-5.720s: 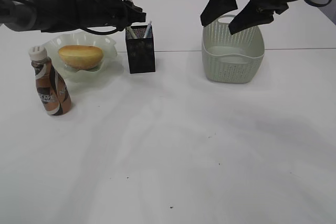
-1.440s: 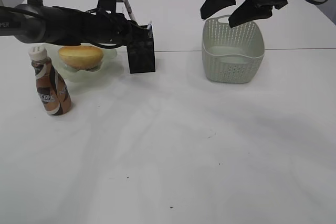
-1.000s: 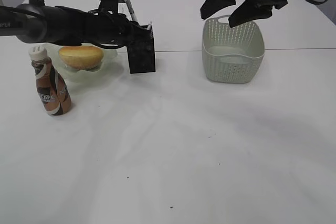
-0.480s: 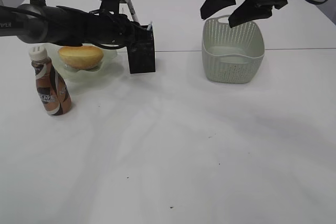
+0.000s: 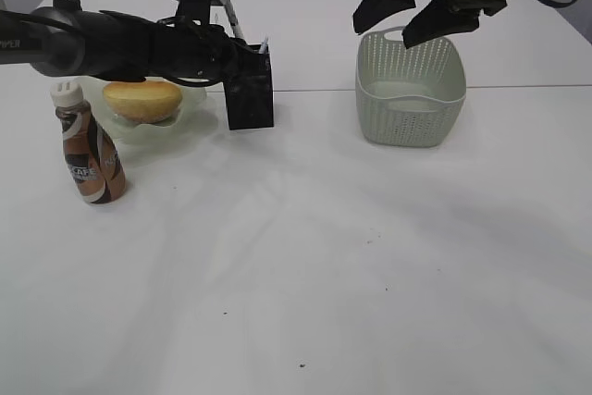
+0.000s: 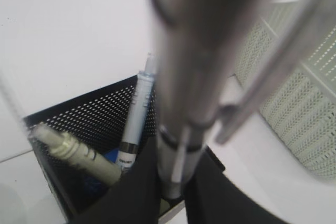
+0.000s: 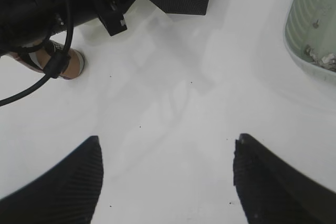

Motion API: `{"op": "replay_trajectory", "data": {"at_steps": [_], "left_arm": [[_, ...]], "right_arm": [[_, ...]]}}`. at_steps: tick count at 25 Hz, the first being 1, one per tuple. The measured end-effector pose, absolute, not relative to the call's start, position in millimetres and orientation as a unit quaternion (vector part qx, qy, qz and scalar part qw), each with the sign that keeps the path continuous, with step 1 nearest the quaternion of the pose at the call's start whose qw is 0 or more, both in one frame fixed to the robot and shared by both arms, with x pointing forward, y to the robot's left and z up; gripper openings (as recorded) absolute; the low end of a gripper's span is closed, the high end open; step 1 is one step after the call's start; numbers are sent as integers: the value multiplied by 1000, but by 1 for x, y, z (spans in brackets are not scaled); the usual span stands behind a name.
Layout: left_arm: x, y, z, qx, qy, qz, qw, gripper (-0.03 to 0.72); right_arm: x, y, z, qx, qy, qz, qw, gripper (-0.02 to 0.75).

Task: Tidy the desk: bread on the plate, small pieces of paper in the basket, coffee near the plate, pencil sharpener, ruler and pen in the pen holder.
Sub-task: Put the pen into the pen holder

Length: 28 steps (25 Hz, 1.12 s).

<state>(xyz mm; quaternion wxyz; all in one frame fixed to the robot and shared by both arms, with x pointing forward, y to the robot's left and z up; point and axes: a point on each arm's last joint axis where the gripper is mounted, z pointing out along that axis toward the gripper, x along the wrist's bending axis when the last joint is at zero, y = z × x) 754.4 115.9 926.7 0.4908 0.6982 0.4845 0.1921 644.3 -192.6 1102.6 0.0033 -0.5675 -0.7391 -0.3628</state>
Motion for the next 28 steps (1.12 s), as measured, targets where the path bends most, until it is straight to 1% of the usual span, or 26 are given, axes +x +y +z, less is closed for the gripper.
{"op": "replay_trajectory", "data": {"at_steps": [22, 28], "left_arm": [[754, 115, 927, 699, 482, 190, 492, 164], [756, 114, 936, 700, 471, 200, 498, 180]], "right_arm": [[644, -193, 1103, -568, -739, -363, 2, 565], [644, -193, 1103, -568, -739, -363, 2, 565]]}}
